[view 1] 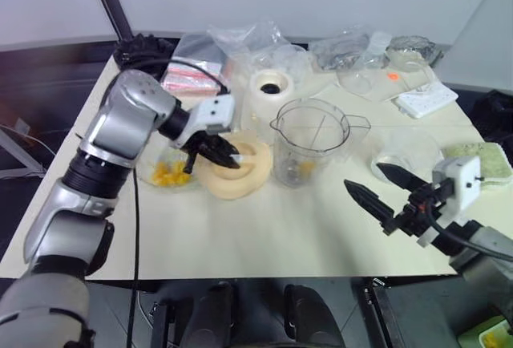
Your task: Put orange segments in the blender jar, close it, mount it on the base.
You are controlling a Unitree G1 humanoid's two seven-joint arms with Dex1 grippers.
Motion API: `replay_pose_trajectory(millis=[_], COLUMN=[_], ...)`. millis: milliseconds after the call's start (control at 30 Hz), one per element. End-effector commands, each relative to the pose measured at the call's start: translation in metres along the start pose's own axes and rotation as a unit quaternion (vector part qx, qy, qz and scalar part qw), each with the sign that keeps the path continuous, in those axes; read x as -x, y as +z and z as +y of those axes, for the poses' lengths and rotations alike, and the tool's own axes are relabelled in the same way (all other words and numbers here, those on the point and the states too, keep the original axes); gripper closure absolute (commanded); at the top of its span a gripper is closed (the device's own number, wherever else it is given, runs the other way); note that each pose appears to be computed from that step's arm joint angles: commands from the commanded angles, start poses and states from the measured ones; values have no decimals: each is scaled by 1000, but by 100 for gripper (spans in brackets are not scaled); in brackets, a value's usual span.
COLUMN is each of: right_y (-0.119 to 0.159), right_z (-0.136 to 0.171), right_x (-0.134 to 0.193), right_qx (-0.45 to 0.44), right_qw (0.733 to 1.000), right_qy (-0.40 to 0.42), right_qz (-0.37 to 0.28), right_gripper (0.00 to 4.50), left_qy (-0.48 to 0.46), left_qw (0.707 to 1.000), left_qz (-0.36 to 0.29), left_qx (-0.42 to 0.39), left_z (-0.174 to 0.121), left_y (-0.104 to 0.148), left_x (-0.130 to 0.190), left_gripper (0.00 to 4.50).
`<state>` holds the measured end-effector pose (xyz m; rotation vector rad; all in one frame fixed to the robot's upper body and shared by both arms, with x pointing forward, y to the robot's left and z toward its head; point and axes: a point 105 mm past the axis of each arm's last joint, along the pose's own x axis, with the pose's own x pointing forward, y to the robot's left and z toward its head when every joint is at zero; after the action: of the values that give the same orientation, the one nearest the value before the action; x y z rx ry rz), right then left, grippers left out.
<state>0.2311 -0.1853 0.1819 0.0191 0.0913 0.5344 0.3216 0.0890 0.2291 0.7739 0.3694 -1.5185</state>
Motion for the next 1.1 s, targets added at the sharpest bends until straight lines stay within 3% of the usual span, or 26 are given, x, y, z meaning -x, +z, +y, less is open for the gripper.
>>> replay_pose_trajectory(millis=[33,133,233,433,700,1100], right_y=[4,3,3,2,-1,-16], right_z=[-1,-4,-8,-14,-18,-10], right_x=[0,0,-2,-14,-33,-36], right_qx=[5,5,6,19,25,7], right_qw=[1000,1000,1000,999,998,996], right_qy=[2,1,-5,-20,-35,-66], right_qz=[-10,-10,-14,-30,-50,-61], right_gripper=[0,0,0,0,0,0], left_qy=[23,55,118,131,72,28], left_qw=[999,997,990,988,994,996], left_qz=[-35,-38,-61,-51,-28,-14], left_qx=[-25,-28,-47,-56,-78,-88], left_z=[6,25,62,95,91,80], left_y=[32,49,83,108,110,112], left_x=[27,44,56,20,-41,-77], left_gripper=[425,425,425,425,425,425])
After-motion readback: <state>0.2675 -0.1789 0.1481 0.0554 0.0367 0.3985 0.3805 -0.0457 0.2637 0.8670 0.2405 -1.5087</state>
